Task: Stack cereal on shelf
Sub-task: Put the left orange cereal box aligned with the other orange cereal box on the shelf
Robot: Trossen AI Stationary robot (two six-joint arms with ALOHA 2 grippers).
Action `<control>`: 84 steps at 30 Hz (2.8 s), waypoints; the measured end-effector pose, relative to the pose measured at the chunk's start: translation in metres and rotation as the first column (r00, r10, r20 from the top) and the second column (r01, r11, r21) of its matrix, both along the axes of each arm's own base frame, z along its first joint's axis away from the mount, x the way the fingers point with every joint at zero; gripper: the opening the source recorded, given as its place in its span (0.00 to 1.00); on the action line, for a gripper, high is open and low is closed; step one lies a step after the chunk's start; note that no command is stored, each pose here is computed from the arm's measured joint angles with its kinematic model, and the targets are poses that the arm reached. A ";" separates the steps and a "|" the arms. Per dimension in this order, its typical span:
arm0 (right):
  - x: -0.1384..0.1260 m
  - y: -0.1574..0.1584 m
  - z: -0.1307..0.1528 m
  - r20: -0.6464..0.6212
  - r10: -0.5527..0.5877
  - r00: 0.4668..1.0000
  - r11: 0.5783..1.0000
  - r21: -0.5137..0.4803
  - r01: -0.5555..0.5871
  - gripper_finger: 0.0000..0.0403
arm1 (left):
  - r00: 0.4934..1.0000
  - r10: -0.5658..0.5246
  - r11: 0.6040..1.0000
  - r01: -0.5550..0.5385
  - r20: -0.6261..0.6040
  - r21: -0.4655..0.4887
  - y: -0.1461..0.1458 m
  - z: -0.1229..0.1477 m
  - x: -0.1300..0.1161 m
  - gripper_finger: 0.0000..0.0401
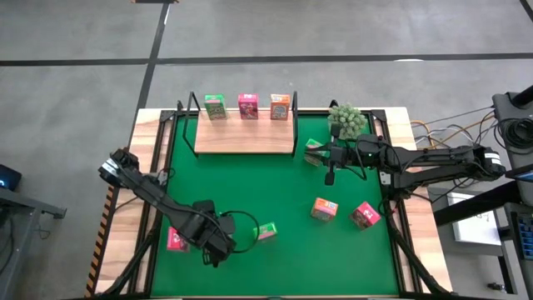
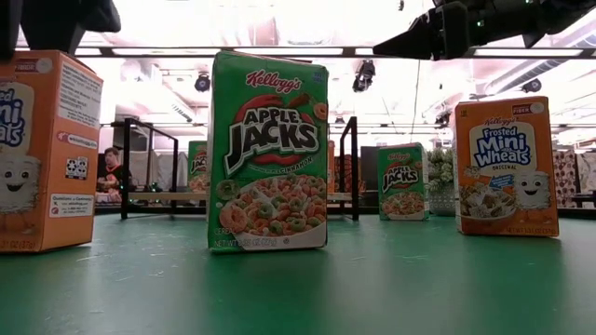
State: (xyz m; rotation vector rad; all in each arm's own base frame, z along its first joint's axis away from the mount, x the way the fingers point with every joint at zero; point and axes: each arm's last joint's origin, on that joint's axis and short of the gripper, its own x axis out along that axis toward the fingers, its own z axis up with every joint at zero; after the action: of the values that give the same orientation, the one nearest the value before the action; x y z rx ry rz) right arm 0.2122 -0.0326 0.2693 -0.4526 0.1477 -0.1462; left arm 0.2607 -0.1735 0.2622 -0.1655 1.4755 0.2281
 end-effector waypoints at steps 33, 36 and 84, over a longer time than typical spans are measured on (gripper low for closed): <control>0.000 0.000 0.000 0.001 -0.002 1.000 1.000 0.023 0.002 0.04 | 0.996 -0.083 0.996 0.084 0.044 -0.016 0.006 0.011 0.011 0.36; 0.000 0.000 0.000 0.001 -0.002 1.000 1.000 0.024 0.002 0.04 | 0.992 -0.112 0.994 0.112 0.061 -0.005 0.017 0.024 0.018 0.36; 0.000 0.000 -0.003 -0.029 0.000 1.000 1.000 -0.005 0.000 0.04 | 0.888 -0.162 0.965 0.051 0.429 0.258 0.369 0.042 0.091 0.36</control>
State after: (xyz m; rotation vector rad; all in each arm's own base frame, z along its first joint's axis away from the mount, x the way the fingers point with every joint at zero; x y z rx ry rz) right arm 0.2119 -0.0326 0.2666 -0.4594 0.1755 -0.1398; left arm 0.3520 0.1960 0.3044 0.0610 0.9818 0.2571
